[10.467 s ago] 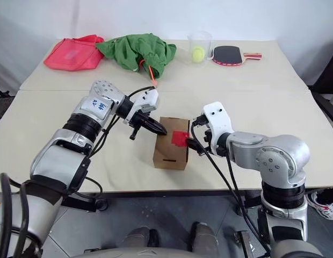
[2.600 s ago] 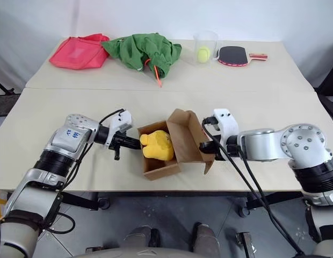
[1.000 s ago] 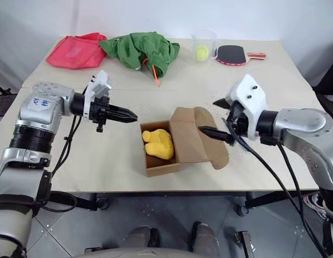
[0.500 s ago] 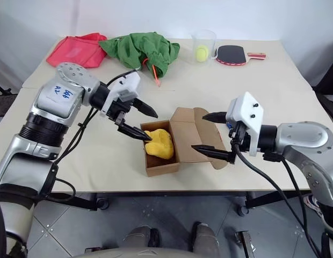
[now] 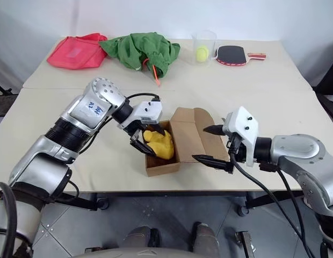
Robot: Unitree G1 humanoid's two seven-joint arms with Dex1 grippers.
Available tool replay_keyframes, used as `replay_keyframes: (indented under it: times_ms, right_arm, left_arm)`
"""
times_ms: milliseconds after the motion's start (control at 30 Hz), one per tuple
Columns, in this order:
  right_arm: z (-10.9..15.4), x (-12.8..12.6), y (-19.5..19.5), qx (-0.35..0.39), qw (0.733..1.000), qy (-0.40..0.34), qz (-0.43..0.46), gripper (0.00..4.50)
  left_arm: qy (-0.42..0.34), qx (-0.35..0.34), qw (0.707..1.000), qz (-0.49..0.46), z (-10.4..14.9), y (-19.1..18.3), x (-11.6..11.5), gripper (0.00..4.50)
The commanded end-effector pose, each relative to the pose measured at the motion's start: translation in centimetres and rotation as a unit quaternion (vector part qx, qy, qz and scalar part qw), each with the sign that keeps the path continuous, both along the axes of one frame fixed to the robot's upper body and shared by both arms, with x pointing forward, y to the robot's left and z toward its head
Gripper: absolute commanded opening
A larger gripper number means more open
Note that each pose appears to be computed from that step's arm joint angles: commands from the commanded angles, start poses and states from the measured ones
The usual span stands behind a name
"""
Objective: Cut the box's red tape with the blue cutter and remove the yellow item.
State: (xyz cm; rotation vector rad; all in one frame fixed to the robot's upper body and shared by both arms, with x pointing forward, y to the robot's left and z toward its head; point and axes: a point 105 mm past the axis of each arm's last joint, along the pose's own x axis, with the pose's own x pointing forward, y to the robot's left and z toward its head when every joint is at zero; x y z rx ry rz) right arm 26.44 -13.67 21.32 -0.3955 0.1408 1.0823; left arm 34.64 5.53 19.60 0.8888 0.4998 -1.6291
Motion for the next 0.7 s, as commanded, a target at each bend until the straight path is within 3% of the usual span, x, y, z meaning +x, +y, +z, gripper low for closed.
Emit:
replay_keyframes:
  times_ms: [33,133,267,533,700]
  right_arm:
    - [1.4,-0.4,0.0,-0.007,1.000,-0.027,0.002,4.50]
    - [1.7,-0.4,0.0,-0.009,0.999,-0.032,0.000,4.50]
    - [2.0,-0.4,-0.1,-0.012,0.999,-0.038,-0.003,4.50]
    - [2.8,0.0,-0.4,-0.017,0.999,-0.051,-0.007,4.50]
    - [3.3,0.3,-0.6,-0.018,0.998,-0.059,-0.006,4.50]
  left_arm:
    - [0.013,0.032,0.999,-0.024,-0.4,0.0,-0.2,4.31]
    - [0.015,0.053,0.998,-0.031,-1.0,0.3,-0.2,3.63]
    - [-0.005,0.064,0.997,-0.037,-1.4,0.5,0.3,2.37]
    - [-0.019,0.041,0.998,-0.037,-0.8,0.1,0.9,0.09]
    - [-0.026,-0.010,0.999,-0.028,2.7,-0.4,0.9,0.01]
